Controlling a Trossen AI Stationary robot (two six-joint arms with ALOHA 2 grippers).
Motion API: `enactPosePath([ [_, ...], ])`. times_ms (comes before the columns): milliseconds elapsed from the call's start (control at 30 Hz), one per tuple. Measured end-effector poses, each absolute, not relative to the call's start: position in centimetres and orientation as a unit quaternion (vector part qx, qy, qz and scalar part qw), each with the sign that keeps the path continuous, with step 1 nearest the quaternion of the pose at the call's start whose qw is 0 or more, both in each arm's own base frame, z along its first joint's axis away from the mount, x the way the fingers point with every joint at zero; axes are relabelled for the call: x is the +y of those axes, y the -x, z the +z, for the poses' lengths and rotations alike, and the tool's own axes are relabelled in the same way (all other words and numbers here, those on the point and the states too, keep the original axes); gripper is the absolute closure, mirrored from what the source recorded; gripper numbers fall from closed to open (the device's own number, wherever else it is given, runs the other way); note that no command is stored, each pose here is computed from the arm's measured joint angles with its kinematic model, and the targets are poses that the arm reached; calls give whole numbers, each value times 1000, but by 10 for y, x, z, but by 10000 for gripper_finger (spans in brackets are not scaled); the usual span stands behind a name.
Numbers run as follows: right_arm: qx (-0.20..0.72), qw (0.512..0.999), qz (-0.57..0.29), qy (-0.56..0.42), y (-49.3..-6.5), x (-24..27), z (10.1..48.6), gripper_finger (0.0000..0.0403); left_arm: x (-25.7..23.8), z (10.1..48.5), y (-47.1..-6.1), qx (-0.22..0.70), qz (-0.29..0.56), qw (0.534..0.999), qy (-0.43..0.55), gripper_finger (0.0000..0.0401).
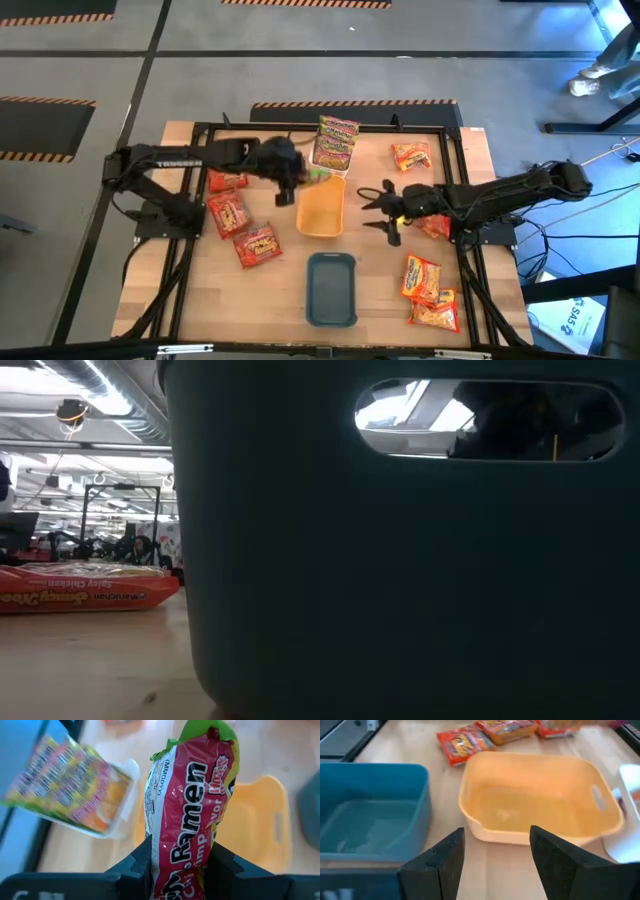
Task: Sort Maruchan noodles
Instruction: Put the green noodle pack into the white bin
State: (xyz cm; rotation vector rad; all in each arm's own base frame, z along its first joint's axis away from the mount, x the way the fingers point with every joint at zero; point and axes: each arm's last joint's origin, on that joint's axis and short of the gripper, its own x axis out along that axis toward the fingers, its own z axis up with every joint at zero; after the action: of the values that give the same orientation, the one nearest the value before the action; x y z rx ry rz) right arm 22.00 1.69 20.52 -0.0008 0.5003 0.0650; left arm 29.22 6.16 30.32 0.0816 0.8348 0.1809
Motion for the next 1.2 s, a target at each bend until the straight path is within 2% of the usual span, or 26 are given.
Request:
enactPosePath([
  [367, 279, 959, 2, -45, -211, 10, 187, 198, 150, 312, -333, 395, 57, 913, -77, 289],
  [667, 306, 950, -41, -55, -207, 8, 181, 198, 212, 281, -369, 425, -17, 903, -57, 288],
  [867, 315, 946, -55, -57, -206, 7, 180, 198, 229, 252, -375, 462, -32, 885, -39, 288],
  [1200, 314, 944, -92, -46, -205, 5, 179, 198, 226, 213, -381, 538, -54, 841, -39, 288],
])
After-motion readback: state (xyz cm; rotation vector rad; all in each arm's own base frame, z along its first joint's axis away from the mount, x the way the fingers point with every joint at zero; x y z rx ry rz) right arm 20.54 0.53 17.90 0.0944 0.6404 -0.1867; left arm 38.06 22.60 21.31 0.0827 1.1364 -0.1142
